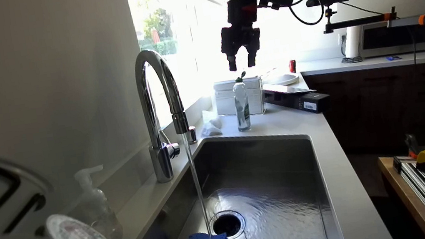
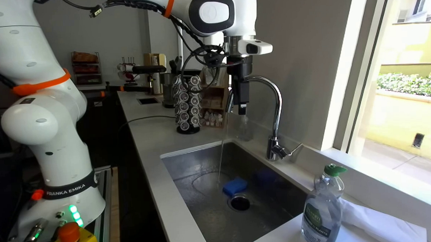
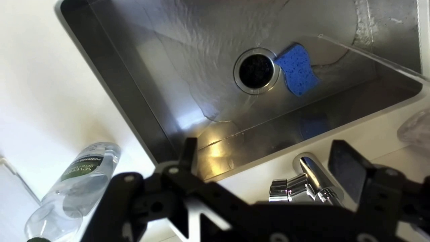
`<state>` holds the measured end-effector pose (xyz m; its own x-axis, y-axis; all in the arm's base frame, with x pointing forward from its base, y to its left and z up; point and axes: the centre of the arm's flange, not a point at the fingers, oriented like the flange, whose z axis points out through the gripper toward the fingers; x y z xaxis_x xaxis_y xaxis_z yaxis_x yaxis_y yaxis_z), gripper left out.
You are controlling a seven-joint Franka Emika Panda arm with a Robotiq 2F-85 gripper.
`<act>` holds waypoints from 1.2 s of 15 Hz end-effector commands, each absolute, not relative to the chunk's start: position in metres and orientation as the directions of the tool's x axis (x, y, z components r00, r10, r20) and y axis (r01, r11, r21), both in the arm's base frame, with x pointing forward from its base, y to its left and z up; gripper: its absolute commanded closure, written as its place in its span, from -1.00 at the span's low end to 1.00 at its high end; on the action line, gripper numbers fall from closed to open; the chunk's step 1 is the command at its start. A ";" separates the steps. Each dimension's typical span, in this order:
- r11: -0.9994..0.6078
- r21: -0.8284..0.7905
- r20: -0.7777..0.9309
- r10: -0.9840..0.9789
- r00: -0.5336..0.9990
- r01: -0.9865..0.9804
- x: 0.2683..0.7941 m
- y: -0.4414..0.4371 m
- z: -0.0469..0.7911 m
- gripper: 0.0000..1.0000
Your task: Close the tap
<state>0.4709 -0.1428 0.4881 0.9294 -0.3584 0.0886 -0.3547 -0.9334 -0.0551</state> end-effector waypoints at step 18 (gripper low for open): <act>-0.920 -0.122 0.328 -0.392 0.860 -0.373 0.601 -0.184 0.433 -1.00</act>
<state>0.6012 -0.1837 0.4330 0.8597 -0.3917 0.3279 -0.3726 -0.9199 -0.1220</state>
